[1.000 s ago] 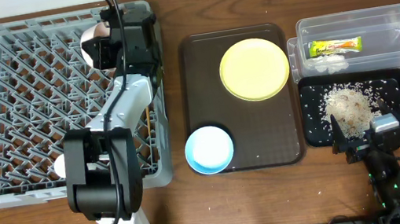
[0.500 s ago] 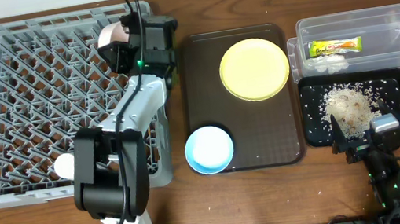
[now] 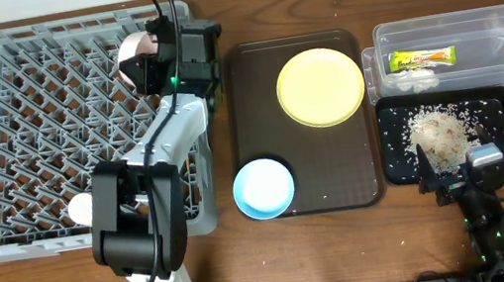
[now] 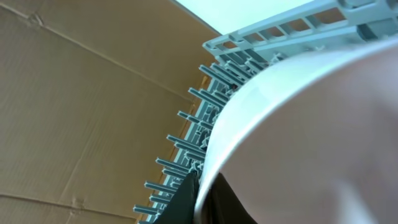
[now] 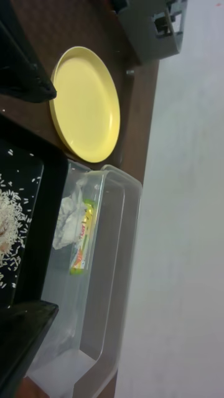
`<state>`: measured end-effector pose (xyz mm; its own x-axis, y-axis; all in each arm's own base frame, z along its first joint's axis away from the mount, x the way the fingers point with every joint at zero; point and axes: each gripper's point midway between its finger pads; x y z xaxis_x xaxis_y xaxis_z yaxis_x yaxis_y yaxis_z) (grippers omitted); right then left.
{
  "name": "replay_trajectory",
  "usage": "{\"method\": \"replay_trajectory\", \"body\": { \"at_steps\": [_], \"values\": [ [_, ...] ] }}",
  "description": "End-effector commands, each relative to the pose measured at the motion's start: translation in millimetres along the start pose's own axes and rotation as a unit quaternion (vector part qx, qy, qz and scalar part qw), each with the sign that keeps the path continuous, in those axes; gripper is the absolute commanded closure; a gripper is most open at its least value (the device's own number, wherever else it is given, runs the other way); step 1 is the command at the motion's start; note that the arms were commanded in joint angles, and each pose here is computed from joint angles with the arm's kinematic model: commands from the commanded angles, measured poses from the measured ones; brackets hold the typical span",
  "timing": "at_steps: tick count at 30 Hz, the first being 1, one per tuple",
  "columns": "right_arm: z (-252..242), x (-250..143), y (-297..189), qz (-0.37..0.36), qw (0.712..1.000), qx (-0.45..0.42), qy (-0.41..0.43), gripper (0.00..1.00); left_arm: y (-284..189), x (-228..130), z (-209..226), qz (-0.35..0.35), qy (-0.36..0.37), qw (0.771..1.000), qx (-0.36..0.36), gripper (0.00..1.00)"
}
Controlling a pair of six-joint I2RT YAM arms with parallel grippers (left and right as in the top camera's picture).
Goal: Sort waste into correct bins and load items into the dishwasher
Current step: 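Carry the pink bowl with the left gripper to the rack's back, then release the pink bowl and move the left gripper to the blue bowl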
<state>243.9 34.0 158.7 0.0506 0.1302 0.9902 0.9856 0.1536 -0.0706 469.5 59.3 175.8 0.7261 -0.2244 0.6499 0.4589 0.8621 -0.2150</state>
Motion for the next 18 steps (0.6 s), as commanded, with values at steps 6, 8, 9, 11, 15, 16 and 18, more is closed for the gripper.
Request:
{"method": "replay_trajectory", "body": {
  "at_steps": [6,8,9,11,15,16,18],
  "values": [
    [3.0,-0.4,0.0,-0.002,1.000,0.007,0.006,0.01,13.0,-11.5,6.5,0.016,-0.004,1.000,0.022,0.92],
    [3.0,-0.4,0.0,-0.002,1.000,0.006,0.006,0.01,13.2,-11.6,6.1,0.016,-0.003,1.000,0.021,0.92],
    [3.0,-0.4,0.0,-0.002,1.000,0.006,0.006,0.01,13.1,-11.5,6.0,0.016,-0.003,1.000,0.021,0.92],
    [3.0,-0.4,0.0,-0.002,1.000,0.007,0.006,0.01,10.8,-10.5,4.5,0.014,-0.003,1.000,0.019,0.92],
    [3.0,-0.4,0.0,-0.002,1.000,0.007,0.006,0.01,-0.2,-6.0,-4.0,0.003,0.001,1.000,0.006,0.92],
    [3.0,-0.4,0.0,-0.002,1.000,0.006,0.006,0.01,-4.4,-4.9,-6.9,-0.001,0.004,1.000,0.001,0.91],
    [3.0,-0.4,0.0,-0.002,1.000,0.006,0.006,0.01,-11.2,-3.8,-11.4,-0.006,0.009,1.000,-0.005,0.88]
  ]
}}
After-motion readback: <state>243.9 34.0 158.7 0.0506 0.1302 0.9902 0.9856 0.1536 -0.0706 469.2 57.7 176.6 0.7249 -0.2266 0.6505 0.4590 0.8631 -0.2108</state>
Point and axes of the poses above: each gripper's point midway between its finger pads, its own y axis out along the fingers, its own z axis along the line the jaws close on, x = y × z, and after that the axes turned 4 degrees about -y, right-handed
